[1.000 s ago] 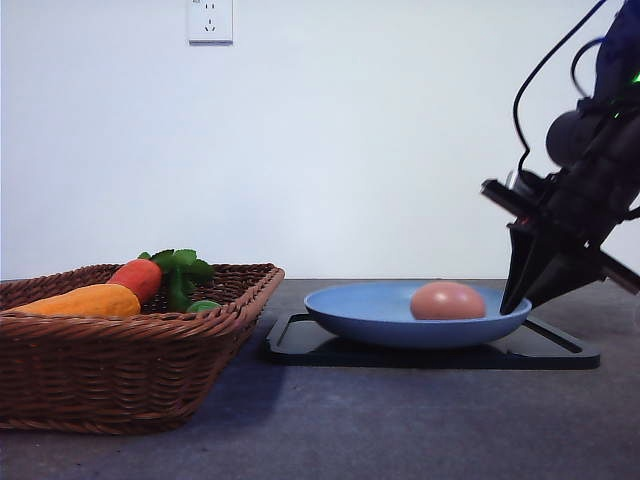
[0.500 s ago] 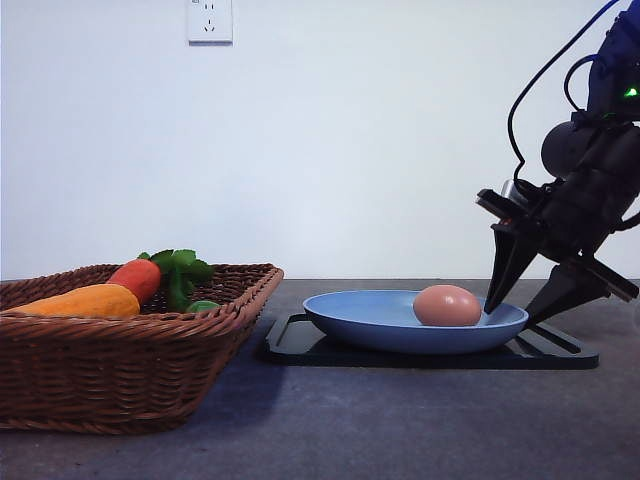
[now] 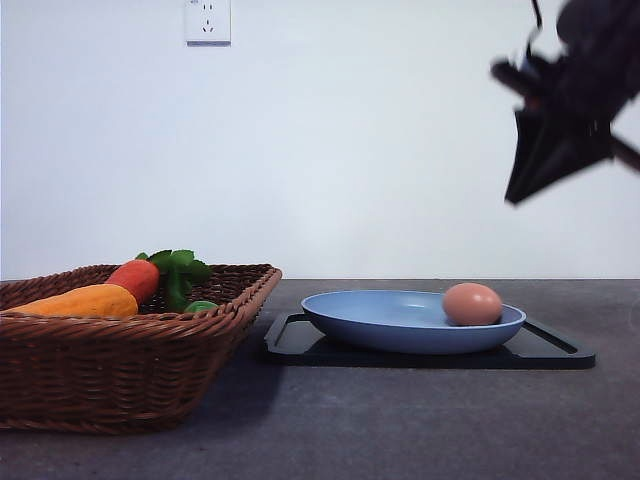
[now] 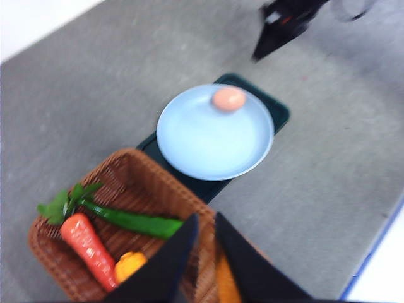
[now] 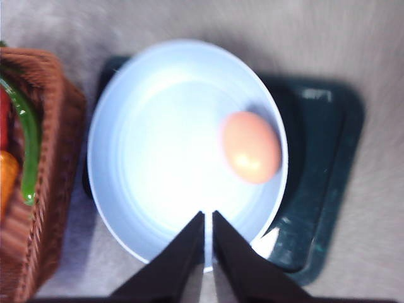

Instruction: Transfer egg from basket to plate and serve

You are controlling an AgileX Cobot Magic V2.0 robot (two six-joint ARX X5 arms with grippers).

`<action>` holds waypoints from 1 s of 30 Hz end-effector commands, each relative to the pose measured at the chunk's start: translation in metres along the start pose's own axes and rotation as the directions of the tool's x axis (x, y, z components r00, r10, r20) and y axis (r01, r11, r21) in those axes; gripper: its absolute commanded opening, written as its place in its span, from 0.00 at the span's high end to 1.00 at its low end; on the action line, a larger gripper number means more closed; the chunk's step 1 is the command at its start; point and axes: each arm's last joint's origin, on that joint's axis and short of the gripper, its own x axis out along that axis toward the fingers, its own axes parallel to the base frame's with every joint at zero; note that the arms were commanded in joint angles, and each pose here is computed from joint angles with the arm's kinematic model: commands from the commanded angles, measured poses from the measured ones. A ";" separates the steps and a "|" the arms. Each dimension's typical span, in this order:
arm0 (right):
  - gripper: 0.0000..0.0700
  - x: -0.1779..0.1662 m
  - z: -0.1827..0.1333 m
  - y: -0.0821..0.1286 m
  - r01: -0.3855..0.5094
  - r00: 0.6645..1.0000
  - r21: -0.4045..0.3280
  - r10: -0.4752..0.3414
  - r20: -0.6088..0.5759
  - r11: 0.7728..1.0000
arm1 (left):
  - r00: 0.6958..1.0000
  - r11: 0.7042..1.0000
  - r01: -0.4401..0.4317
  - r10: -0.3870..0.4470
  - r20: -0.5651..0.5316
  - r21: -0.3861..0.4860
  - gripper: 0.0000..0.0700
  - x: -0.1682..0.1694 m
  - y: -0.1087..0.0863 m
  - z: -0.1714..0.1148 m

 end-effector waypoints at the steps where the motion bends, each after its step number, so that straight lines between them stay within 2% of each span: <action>1: 1.00 -0.011 -0.006 0.013 0.066 0.997 -0.059 -0.064 0.034 0.996 | 1.000 0.999 -0.025 0.025 0.004 -0.026 1.00 0.003 0.005 0.004; 4: 1.00 -0.029 -0.025 0.035 0.174 0.981 -0.128 -0.159 0.114 0.976 | 0.997 0.995 -0.068 0.066 -0.026 -0.075 1.00 0.013 0.016 -0.001; 7: 1.00 -0.041 -0.048 0.053 0.244 0.955 -0.187 -0.203 0.216 0.952 | 0.994 0.986 -0.110 0.108 -0.022 -0.126 1.00 0.021 0.025 -0.011; 11: 1.00 -0.051 -0.083 0.065 0.307 0.902 -0.235 -0.203 0.382 0.922 | 0.985 0.971 -0.159 0.169 0.038 -0.179 1.00 0.027 0.033 -0.034; 14: 1.00 -0.051 -0.110 0.068 0.321 0.855 -0.258 -0.162 0.493 0.911 | 0.973 0.962 -0.175 0.202 0.115 -0.208 1.00 0.031 0.032 -0.057; 20: 1.00 -0.035 -0.159 0.056 0.348 0.756 -0.251 -0.112 0.645 0.903 | 0.925 0.946 -0.185 0.259 0.278 -0.266 1.00 0.038 0.023 -0.114; 24: 1.00 -0.020 -0.182 0.044 0.327 0.712 -0.251 -0.062 0.700 0.911 | 0.887 0.934 -0.185 0.293 0.357 -0.306 1.00 0.039 0.015 -0.149; 26: 1.00 -0.012 -0.190 0.038 0.307 0.707 -0.236 -0.055 0.705 0.922 | 0.877 0.930 -0.197 0.309 0.369 -0.311 1.00 0.038 0.011 -0.164; 30: 1.00 -0.007 -0.195 0.034 0.301 0.724 -0.221 -0.071 0.686 0.928 | 0.888 0.928 -0.198 0.305 0.343 -0.315 1.00 0.033 0.007 -0.175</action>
